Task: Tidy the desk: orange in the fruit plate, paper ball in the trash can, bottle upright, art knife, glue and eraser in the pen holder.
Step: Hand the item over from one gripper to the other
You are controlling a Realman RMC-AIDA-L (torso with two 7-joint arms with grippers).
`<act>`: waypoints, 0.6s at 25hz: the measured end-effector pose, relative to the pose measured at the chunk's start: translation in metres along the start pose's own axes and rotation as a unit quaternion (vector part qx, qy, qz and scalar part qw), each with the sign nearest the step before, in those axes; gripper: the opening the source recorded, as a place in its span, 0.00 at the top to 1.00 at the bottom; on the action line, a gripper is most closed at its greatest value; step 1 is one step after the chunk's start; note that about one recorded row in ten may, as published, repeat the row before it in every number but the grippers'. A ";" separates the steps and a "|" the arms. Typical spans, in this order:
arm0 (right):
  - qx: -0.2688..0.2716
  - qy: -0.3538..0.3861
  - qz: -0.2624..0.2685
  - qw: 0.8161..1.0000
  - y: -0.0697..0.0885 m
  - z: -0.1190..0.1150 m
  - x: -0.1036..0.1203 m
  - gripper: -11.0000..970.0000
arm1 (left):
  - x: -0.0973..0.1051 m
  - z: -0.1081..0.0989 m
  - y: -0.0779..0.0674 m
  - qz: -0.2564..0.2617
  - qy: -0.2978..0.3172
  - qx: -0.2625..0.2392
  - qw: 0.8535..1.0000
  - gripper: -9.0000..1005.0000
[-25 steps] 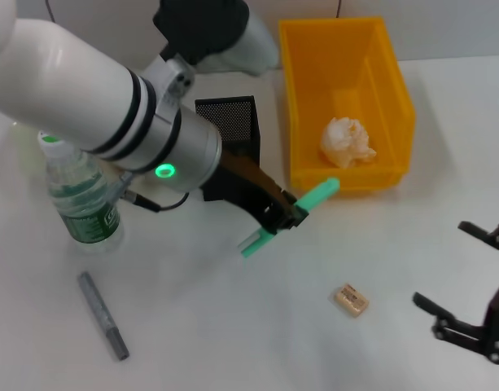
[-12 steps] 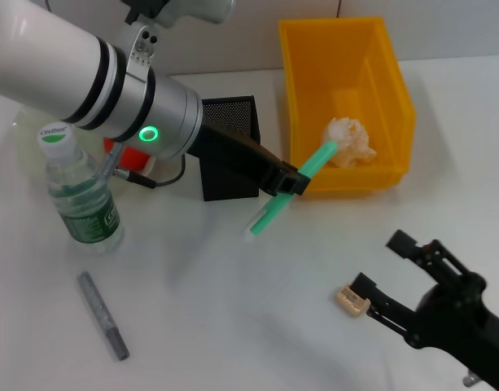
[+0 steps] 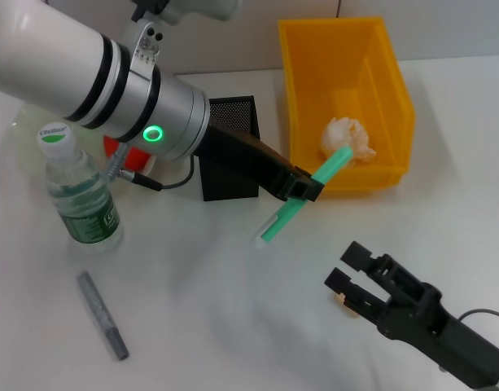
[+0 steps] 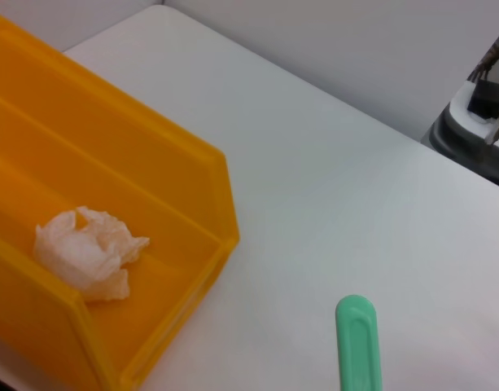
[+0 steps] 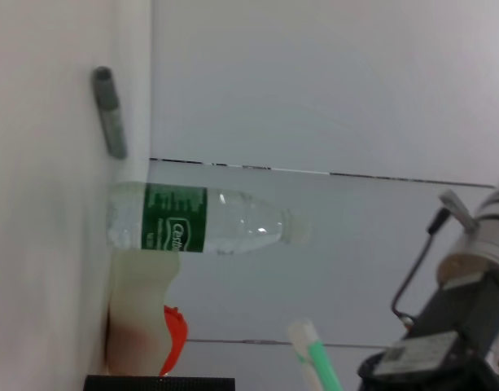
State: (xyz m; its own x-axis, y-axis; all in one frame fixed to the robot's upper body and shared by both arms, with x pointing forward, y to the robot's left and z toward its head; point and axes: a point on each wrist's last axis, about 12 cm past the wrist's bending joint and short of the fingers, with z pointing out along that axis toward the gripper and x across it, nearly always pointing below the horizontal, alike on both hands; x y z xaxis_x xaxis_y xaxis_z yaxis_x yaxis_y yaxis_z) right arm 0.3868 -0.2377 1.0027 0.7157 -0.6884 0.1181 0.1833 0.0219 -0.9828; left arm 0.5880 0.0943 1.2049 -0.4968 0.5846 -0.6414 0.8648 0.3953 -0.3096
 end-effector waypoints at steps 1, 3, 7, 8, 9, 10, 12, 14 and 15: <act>0.000 0.000 0.000 1.000 0.000 0.000 0.000 0.13 | 0.000 0.000 0.000 0.000 0.000 0.001 1.000 0.81; -0.003 -0.004 -0.015 1.000 0.001 0.003 -0.001 0.13 | -0.001 -0.001 0.000 -0.001 0.000 0.004 1.000 0.81; -0.007 -0.016 -0.050 0.999 0.002 0.008 -0.002 0.13 | -0.004 -0.003 -0.001 -0.005 -0.007 0.011 1.000 0.81; -0.008 -0.018 -0.059 0.998 0.003 0.009 -0.002 0.13 | -0.004 -0.003 -0.001 -0.006 -0.008 0.012 1.000 0.81; -0.008 -0.019 -0.068 0.998 0.003 0.010 -0.002 0.13 | -0.004 -0.002 -0.001 -0.007 -0.007 0.013 1.000 0.81; -0.006 -0.022 -0.080 0.997 0.003 0.012 -0.003 0.13 | -0.003 -0.002 0.000 -0.008 -0.007 0.014 1.000 0.81; -0.005 -0.024 -0.087 0.996 0.003 0.013 -0.004 0.13 | -0.003 -0.001 0.000 -0.011 -0.005 0.016 1.000 0.81; -0.001 -0.028 -0.102 0.994 0.002 0.016 -0.005 0.13 | -0.003 0.000 -0.001 -0.011 -0.004 0.019 1.000 0.81; 0.001 -0.029 -0.110 0.994 0.002 0.017 -0.005 0.13 | -0.003 0.001 -0.002 -0.011 -0.003 0.021 1.000 0.81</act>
State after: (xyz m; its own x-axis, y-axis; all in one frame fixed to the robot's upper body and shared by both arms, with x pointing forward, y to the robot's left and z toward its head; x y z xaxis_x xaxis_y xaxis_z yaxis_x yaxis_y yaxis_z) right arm 0.3955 -0.2221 1.0026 0.6953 -0.6342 0.3382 0.3404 -0.1238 -0.9321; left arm 0.5878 0.0916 1.2065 -0.5145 0.5716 -0.6391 0.8565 0.3778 -0.3517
